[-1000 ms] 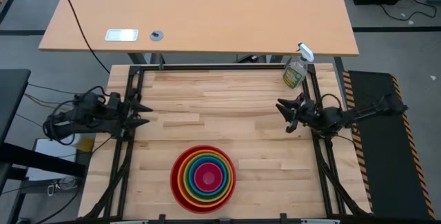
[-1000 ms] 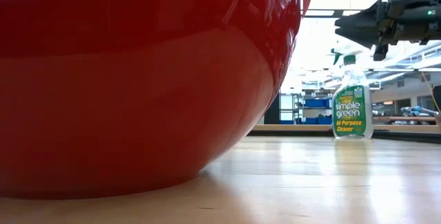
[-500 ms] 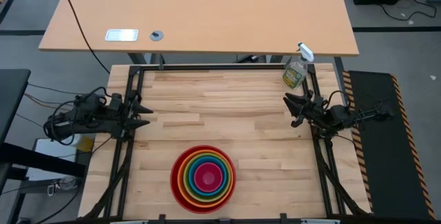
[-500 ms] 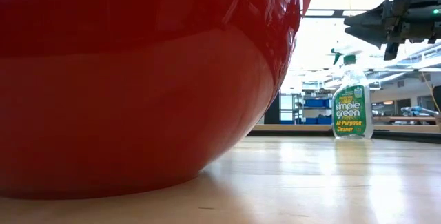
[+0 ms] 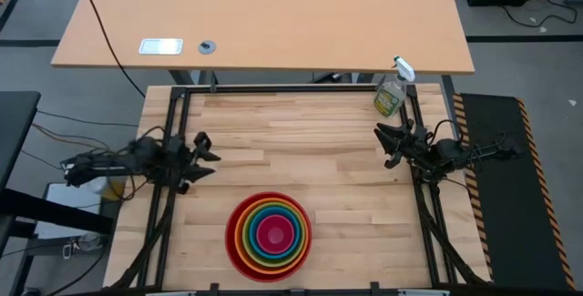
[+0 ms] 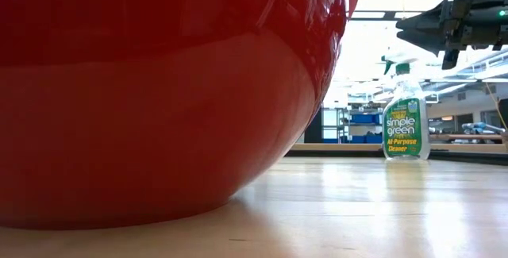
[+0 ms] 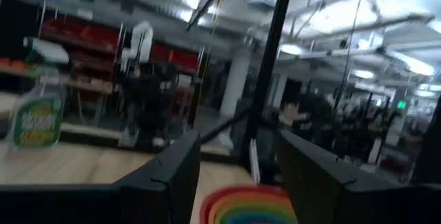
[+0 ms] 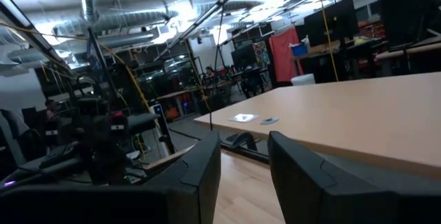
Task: Nest bowls inside each other
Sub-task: Return to Home Position
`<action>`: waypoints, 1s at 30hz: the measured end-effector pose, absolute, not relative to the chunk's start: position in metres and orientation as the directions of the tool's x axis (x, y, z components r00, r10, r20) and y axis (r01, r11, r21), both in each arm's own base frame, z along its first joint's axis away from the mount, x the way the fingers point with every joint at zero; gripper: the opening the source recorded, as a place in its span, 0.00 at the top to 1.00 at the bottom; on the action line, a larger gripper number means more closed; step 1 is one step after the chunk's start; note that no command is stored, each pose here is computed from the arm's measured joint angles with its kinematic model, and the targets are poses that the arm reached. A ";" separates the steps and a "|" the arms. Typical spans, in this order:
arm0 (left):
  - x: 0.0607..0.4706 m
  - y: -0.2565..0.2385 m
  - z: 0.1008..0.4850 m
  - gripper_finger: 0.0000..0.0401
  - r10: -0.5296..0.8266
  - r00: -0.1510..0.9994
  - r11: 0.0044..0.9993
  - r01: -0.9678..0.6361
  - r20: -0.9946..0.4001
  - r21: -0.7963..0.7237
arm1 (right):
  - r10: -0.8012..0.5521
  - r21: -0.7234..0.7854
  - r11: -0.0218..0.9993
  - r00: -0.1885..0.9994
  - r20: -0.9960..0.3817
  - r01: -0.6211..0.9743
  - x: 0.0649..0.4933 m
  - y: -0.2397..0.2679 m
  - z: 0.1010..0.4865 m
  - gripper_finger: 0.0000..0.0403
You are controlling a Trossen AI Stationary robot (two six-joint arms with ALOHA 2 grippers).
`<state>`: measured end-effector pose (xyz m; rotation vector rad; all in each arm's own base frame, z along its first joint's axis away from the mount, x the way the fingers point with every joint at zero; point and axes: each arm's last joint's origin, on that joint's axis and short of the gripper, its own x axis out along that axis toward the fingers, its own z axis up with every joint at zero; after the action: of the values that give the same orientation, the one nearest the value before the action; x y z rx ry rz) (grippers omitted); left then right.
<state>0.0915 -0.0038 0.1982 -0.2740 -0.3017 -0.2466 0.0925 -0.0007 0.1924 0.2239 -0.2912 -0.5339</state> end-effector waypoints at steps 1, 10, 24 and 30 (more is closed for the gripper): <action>0.092 -0.004 0.196 0.52 -0.198 0.933 0.935 0.272 0.302 -0.227 | -0.529 0.284 0.838 0.821 0.214 0.466 0.093 -0.001 0.192 0.68; 0.098 -0.005 0.170 0.52 -0.222 0.975 0.902 0.216 0.027 -0.373 | -0.528 0.284 0.838 0.822 0.214 0.465 0.093 -0.001 0.192 0.68; 0.102 -0.005 0.168 0.52 -0.218 0.976 0.885 0.197 -0.002 -0.422 | -0.512 0.279 0.848 0.831 0.217 0.450 0.093 0.000 0.193 0.68; 0.102 -0.005 0.168 0.52 -0.217 0.976 0.885 0.196 -0.002 -0.422 | -0.512 0.279 0.848 0.831 0.217 0.450 0.093 0.000 0.192 0.68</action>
<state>0.1022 -0.0045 0.1680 -0.4332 0.0493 -0.2151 0.0928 -0.0002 0.1925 0.2213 -0.2913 -0.5144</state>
